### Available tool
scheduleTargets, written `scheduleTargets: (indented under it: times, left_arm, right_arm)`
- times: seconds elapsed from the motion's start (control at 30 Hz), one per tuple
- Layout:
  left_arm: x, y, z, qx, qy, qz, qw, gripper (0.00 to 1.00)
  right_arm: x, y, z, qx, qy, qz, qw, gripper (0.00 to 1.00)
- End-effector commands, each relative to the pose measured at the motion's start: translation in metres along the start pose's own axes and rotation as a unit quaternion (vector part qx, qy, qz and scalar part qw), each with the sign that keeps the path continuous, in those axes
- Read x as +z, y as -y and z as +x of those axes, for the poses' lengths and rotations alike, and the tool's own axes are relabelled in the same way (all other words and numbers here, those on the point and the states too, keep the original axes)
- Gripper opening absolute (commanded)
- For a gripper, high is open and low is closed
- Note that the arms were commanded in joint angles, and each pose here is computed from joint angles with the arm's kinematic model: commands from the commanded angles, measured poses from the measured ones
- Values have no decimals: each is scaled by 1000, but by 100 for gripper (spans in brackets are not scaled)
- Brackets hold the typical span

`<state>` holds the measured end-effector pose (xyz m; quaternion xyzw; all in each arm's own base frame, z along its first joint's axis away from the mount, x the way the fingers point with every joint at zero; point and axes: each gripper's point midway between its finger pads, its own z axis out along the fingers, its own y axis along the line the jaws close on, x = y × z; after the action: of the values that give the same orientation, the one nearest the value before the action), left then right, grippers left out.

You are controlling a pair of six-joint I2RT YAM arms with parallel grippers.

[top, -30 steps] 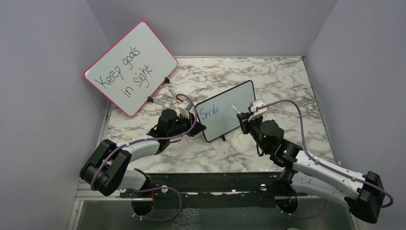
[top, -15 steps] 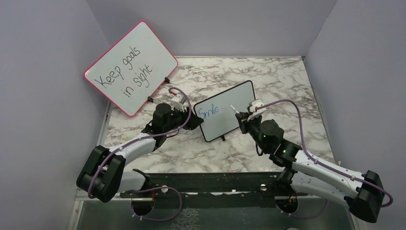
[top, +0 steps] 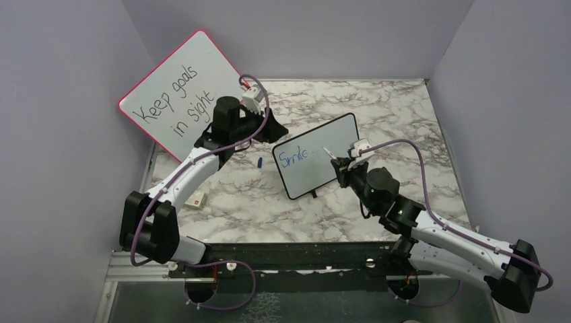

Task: Write a sentence on the whiteboard

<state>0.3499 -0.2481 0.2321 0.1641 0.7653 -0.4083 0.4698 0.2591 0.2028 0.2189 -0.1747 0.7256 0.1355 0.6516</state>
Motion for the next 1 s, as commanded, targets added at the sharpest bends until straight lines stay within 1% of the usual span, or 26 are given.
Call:
scheduleTargets:
  times: [0.0, 0.07, 0.17, 0.3, 0.4, 0.53, 0.57, 0.67, 0.8, 0.97]
  left_arm:
    - [-9, 1, 9, 38, -118, -6, 992, 53]
    - [-10, 5, 7, 54, -143, 9, 988, 53]
    - [-6, 3, 16, 57, -184, 18, 981, 53]
    - [7, 13, 30, 50, -208, 48, 976, 51]
    - [15, 22, 31, 55, -213, 66, 973, 50]
    - [19, 32, 20, 58, -204, 83, 974, 49]
    - [20, 33, 18, 59, -202, 85, 974, 49]
    - [25, 35, 15, 59, -201, 90, 974, 47]
    - [35, 35, 15, 53, -204, 95, 973, 46]
    - [47, 34, 23, 43, -217, 113, 969, 43]
  right_arm:
    - [-4, 5, -27, 11, 25, 10, 1000, 1]
    - [-6, 6, -28, 14, 17, 9, 1000, 1]
    - [-9, 10, -33, 12, 15, 18, 1000, 1]
    - [-7, 14, -42, 2, 3, 30, 1000, 1]
    - [-6, 16, -44, -15, -20, 37, 999, 1]
    - [-5, 16, -49, -33, -48, 40, 998, 1]
    - [-4, 15, -48, -49, -56, 36, 997, 1]
    - [-3, 15, -50, -58, -64, 35, 996, 1]
    - [-3, 16, -42, -77, -94, 35, 992, 1]
    - [3, 10, -37, -88, -109, 16, 990, 1]
